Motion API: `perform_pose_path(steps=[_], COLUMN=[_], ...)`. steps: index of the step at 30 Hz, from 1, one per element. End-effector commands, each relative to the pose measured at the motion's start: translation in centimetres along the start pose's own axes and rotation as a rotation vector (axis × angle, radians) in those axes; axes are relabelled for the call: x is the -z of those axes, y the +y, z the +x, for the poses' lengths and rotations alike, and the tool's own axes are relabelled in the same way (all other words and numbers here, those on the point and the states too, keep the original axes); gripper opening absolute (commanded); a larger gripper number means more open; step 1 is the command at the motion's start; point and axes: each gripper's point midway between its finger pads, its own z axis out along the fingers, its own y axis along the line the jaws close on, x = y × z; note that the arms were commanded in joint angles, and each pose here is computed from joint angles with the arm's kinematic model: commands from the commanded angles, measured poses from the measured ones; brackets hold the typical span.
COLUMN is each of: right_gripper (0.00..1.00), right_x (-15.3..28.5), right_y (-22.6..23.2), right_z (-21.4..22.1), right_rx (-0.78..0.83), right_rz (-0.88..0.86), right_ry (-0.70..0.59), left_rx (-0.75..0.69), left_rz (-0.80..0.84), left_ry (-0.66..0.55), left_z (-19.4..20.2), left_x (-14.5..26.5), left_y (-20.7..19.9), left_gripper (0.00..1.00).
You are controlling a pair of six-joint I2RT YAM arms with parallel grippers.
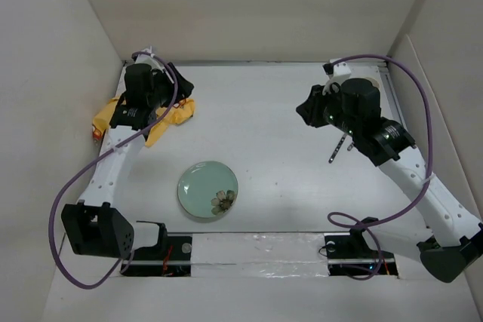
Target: Set the dinner table for one person
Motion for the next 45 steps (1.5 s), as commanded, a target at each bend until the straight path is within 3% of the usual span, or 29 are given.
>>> perform_pose_path(steps=[1, 2, 4, 9, 12, 13, 15, 16, 20, 21, 22, 27, 31, 45], right_gripper=[0.23, 0.12, 0.0, 0.0, 0.0, 0.0, 0.0, 0.0, 0.0, 0.0, 0.0, 0.0, 0.0, 0.0], right_x=[0.7, 0.6, 0.4, 0.1, 0.0, -0.1, -0.3, -0.4, -0.8, -0.9, -0.9, -1.2, -1.3, -1.1], right_y=[0.7, 0.7, 0.6, -0.4, -0.1, 0.0, -0.3, -0.2, 0.1, 0.2, 0.4, 0.1, 0.2, 0.3], right_z=[-1.0, -0.8, -0.6, 0.4, 0.9, 1.0, 1.2, 1.5, 2.2, 2.4, 2.6, 3.5, 3.9, 4.7], right_rx=[0.004, 0.002, 0.004, 0.004, 0.003, 0.005, 0.006, 0.005, 0.0, -0.002, -0.004, -0.008, -0.009, -0.008], right_rz=[-0.05, -0.056, -0.053, -0.025, -0.045, -0.054, -0.049, -0.056, -0.085, -0.093, -0.102, -0.094, -0.093, -0.098], right_ry=[-0.035, -0.032, -0.025, -0.001, 0.011, 0.015, 0.017, 0.026, 0.042, 0.049, 0.052, 0.078, 0.08, 0.093], left_rx=[0.005, 0.009, 0.021, 0.061, 0.119, 0.149, 0.24, 0.284, 0.328, 0.347, 0.348, 0.344, 0.358, 0.395], left_rz=[-0.036, -0.078, -0.132, -0.344, -0.465, -0.48, -0.486, -0.493, -0.538, -0.65, -0.693, -0.818, -0.862, -0.948], left_ry=[-0.048, -0.062, -0.068, -0.111, -0.119, -0.119, -0.084, -0.157, -0.192, -0.04, 0.013, 0.114, 0.204, 0.302], left_z=[-1.6, -1.9, -2.4, -2.9, -3.0, -3.0, -1.9, -3.8, -5.3, -1.2, 0.2, 4.0, 8.4, 14.2], left_x=[0.2, 0.1, -0.1, -0.8, -0.9, -0.7, -0.5, -0.2, 1.3, -2.9, -3.6, -3.6, -1.9, -1.7], left_y=[0.2, 0.9, 1.7, 5.5, 9.2, 10.3, 12.6, 14.5, 16.7, 21.3, 22.5, 25.5, 26.3, 28.9], left_gripper=[0.53, 0.53, 0.53, 0.43, 0.03, 0.0, 0.0, 0.0, 0.0, 0.26, 0.31, 0.34, 0.46, 0.43])
